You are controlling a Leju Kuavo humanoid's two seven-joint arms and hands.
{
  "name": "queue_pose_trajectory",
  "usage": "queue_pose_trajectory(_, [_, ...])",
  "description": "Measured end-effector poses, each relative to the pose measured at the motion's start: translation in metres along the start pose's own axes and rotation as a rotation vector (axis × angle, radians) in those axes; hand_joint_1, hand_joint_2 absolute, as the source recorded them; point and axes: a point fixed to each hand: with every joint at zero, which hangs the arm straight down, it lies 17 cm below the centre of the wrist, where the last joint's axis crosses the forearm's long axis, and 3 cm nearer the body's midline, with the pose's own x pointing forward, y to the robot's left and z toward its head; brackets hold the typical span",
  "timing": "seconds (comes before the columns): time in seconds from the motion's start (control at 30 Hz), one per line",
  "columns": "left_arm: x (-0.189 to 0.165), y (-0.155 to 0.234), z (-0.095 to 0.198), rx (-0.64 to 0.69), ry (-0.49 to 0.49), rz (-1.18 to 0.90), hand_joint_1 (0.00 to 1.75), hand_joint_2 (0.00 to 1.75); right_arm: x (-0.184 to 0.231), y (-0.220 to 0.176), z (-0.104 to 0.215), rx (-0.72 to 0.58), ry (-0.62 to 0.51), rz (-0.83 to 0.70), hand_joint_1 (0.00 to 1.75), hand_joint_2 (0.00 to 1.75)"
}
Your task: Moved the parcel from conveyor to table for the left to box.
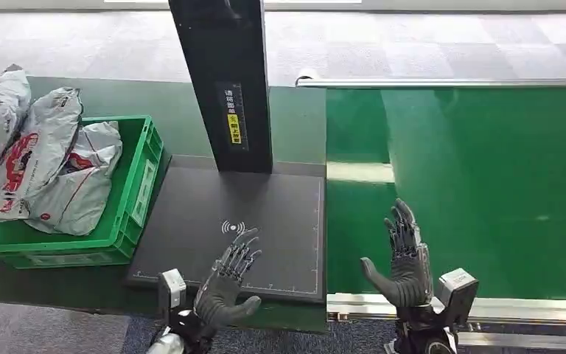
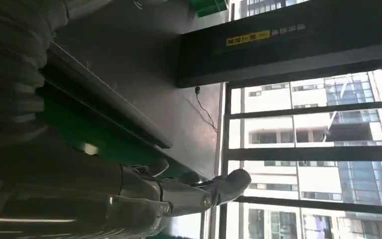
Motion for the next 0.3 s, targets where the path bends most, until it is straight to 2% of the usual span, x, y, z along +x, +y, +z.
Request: queue_pose_trajectory(0.3, [-0.0035, -0.0066, -0.0012, -0.002, 0.006, 0.016, 0.00, 1.75, -0.0079, 0.0019, 0.0030, -0.003, 0.020, -0.010, 0.00, 1.75])
